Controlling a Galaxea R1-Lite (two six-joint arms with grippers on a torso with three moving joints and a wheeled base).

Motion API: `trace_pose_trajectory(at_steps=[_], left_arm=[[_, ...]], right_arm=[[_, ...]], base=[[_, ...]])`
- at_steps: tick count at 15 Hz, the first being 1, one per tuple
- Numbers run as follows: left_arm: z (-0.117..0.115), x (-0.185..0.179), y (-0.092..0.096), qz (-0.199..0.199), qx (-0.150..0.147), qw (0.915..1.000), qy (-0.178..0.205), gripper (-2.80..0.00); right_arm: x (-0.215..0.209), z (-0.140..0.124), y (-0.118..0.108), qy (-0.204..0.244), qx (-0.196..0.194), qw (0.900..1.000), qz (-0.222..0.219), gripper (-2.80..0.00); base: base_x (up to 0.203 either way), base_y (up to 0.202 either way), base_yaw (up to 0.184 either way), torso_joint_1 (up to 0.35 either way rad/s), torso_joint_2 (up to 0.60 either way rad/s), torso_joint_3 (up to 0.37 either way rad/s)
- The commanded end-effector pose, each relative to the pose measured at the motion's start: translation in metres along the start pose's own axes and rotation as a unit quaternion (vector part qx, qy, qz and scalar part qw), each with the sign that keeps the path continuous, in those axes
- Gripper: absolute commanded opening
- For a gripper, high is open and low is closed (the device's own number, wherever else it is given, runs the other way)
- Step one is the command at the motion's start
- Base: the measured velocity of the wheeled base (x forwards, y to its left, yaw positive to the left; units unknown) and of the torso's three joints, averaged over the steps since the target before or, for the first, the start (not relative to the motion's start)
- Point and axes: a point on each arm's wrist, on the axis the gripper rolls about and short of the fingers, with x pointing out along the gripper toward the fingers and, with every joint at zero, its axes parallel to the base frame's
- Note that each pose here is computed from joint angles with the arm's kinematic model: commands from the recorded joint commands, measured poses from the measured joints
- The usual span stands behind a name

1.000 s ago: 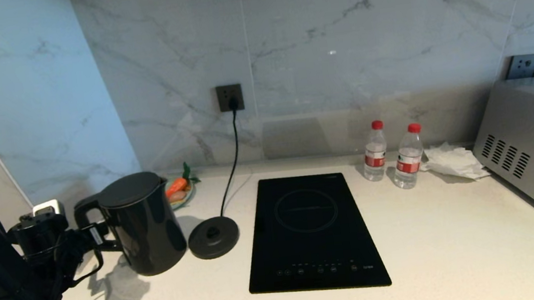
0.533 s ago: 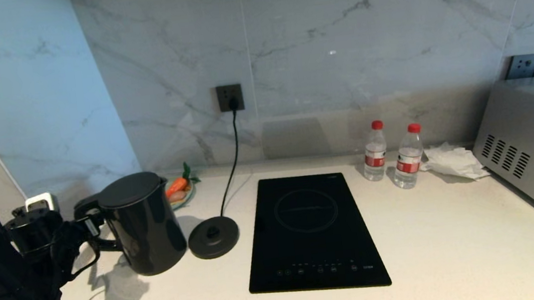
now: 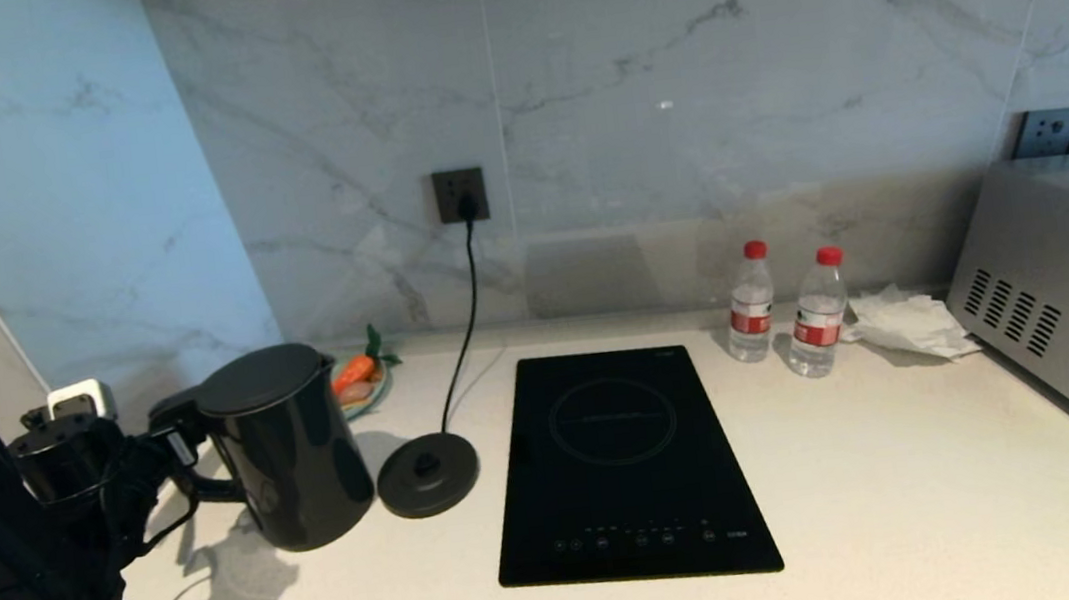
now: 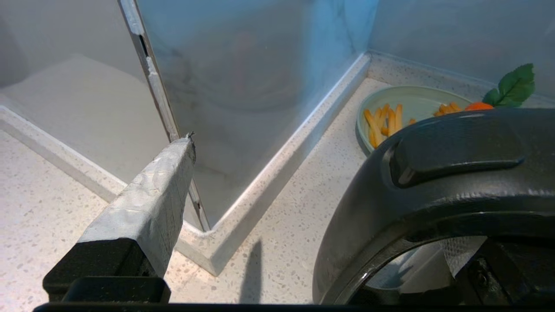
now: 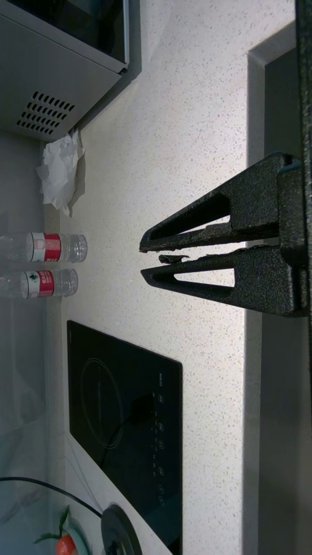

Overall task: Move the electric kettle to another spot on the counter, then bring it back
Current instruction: Grab the kettle

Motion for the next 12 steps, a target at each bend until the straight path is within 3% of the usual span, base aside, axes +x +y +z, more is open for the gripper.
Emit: trace_pose_trajectory(at_steps=[1,7,8,12], left_arm=[[0.0032,0.0002,-0.0008,0.000,-0.003,1.0000,-0.009,0.00],[0.0029,0.0009,-0.0020,-0.001,-0.003,1.0000,-0.009,0.00],[0.0002,0.0006,-0.0018,-0.001,-0.001,1.0000,-0.004,-2.80],[-0.0018,0.0010,-0.0012,0.000,-0.001,1.0000,-0.003,-2.80]], right_arm=[[0.0000,0.0002,0.0000,-0.001,0.000,1.000,0.000,-2.80],[0.0000,0.0002,0.0000,-0.001,0.000,1.000,0.000,-2.80],[0.0000,0.0002,0.0000,-0.001,0.000,1.000,0.000,-2.80],[0.0001,-0.0003,0.0000,0.000,0.000,1.000,0.000,-2.80]], base=[[0.000,0.000,0.000,0.000,0.00,0.000],[0.000,0.000,0.000,0.000,0.00,0.000],[0.000,0.000,0.000,0.000,0.00,0.000],[0.000,0.000,0.000,0.000,0.00,0.000]])
